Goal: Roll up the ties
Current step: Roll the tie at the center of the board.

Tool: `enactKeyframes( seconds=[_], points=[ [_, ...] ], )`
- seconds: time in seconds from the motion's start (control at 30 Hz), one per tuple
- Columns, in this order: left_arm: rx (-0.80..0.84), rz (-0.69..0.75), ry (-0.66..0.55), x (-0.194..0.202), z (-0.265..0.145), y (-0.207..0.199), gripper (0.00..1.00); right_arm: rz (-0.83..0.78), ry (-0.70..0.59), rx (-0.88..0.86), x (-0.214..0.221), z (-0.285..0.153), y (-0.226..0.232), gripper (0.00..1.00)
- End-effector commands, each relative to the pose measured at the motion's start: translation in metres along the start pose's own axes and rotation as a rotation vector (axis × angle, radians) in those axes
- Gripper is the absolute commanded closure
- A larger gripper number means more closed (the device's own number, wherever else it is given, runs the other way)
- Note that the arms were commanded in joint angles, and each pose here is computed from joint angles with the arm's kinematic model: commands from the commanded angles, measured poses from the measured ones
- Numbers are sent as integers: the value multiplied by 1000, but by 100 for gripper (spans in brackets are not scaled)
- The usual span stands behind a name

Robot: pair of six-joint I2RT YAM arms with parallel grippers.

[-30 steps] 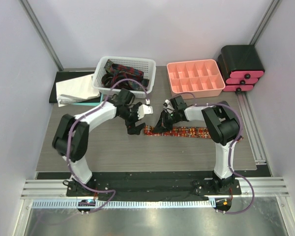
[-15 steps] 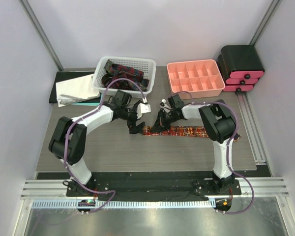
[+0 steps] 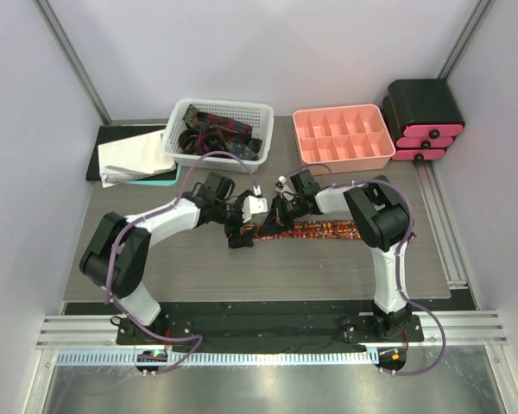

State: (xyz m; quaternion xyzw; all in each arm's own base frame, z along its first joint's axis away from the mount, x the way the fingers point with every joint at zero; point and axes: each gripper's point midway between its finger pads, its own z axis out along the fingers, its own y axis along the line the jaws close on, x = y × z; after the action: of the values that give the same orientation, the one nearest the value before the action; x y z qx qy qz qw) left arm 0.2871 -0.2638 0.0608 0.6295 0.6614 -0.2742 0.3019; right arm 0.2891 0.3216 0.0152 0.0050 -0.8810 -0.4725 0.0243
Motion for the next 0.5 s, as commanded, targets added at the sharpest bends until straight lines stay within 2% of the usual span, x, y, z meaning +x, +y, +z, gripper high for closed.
enactKeyframes(
  seconds=[0.0,0.17,0.23,0.47],
  points=[
    [-100,-16,-192,-34,-14,-9,3,48,34,181,28,11,-57,99],
    [-172,-103,-261,-32,-9,-8,3,22,78,180,41,8,-62,99],
    [-203,-92,-319,-42,-9,-7,3,25,89,184,47,6,-66,99],
    [-215,-43,-306,-18,11,-15,7,44,112,184,55,1,-71,99]
  ],
)
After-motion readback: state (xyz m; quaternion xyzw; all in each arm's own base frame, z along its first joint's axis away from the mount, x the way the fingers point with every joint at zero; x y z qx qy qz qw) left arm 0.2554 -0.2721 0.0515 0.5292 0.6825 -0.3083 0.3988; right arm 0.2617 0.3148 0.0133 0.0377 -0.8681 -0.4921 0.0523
